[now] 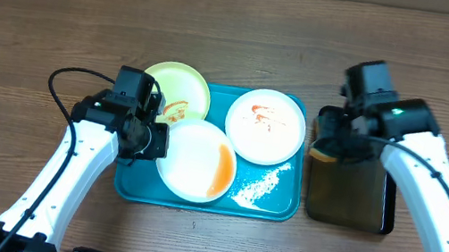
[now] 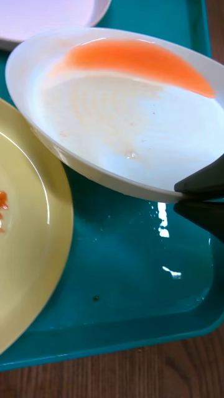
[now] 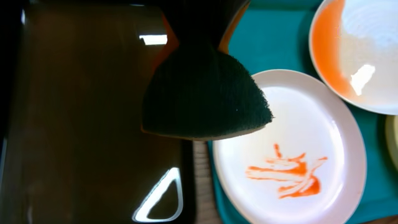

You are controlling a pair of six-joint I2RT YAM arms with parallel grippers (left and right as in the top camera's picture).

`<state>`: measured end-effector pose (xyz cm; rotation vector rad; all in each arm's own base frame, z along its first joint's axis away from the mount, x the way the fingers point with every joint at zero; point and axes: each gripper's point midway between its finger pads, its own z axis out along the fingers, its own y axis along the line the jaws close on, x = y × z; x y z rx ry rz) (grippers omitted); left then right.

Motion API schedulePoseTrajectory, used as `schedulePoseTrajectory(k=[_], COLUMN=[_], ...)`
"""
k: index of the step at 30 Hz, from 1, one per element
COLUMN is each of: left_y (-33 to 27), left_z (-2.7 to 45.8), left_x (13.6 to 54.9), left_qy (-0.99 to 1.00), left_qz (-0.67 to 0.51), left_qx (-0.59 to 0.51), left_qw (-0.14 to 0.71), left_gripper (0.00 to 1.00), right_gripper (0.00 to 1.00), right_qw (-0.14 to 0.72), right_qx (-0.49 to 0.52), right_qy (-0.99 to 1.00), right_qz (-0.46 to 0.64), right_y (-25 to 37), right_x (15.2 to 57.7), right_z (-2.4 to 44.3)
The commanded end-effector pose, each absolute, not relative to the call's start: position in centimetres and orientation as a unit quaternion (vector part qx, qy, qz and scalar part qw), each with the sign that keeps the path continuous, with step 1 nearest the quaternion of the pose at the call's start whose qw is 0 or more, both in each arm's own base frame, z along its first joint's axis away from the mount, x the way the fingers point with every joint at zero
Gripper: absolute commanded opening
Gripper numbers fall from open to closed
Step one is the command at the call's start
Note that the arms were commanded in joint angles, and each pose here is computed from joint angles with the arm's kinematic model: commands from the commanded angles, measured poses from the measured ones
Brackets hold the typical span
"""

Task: Clean dirty plates on tray and stack at the side
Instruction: 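Return the sponge to the black tray with the right gripper, then lift the cleaned white plate with the left gripper and carry it left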

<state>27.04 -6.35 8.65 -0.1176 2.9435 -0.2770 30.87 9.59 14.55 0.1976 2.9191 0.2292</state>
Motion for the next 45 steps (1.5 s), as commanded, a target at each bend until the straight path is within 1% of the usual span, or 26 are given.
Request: schedulePoseTrajectory(k=[1,7,17,24,34,40,45], left_y=[-7.7,-7.9,-9.4,-11.3,-11.6,-12.6,-12.6], left_z=[11.7,14.0,16.1,16.8,17.6,19.2,20.8], left_x=[29.0,30.6,33.4,34.2,35.4,36.9,37.8], left_qy=[0.981,0.976,0.963,0.955,0.947,0.928,0.908], left_qz=[-0.132,-0.138,-0.136,-0.140,-0.066,-0.042,0.005], left_qx=[-0.037,-0.033,-0.007,0.011,0.027,0.031,0.022], left_qw=[0.134,0.166,0.234,0.263,0.314,0.369,0.418], left_gripper=[0.04,0.04,0.04,0.04,0.04,0.04,0.04], right_gripper=[0.04,0.04,0.04,0.04,0.04,0.04,0.04], right_qw=[0.099,0.087,0.083,0.079,0.079,0.078,0.077], right_qx=[0.084,0.107,0.106,0.107,0.107,0.107,0.107], right_qy=[0.988,0.987,0.988,0.988,0.988,0.988,0.988], right_qz=[0.089,0.080,0.078,0.077,0.077,0.077,0.077], right_y=[7.7,5.2,5.0,5.0,5.0,5.0,5.0], right_x=[30.9,30.7,30.5,30.3,30.3,30.2,30.2], right_z=[15.0,14.8,14.7,14.7,14.7,14.7,14.7])
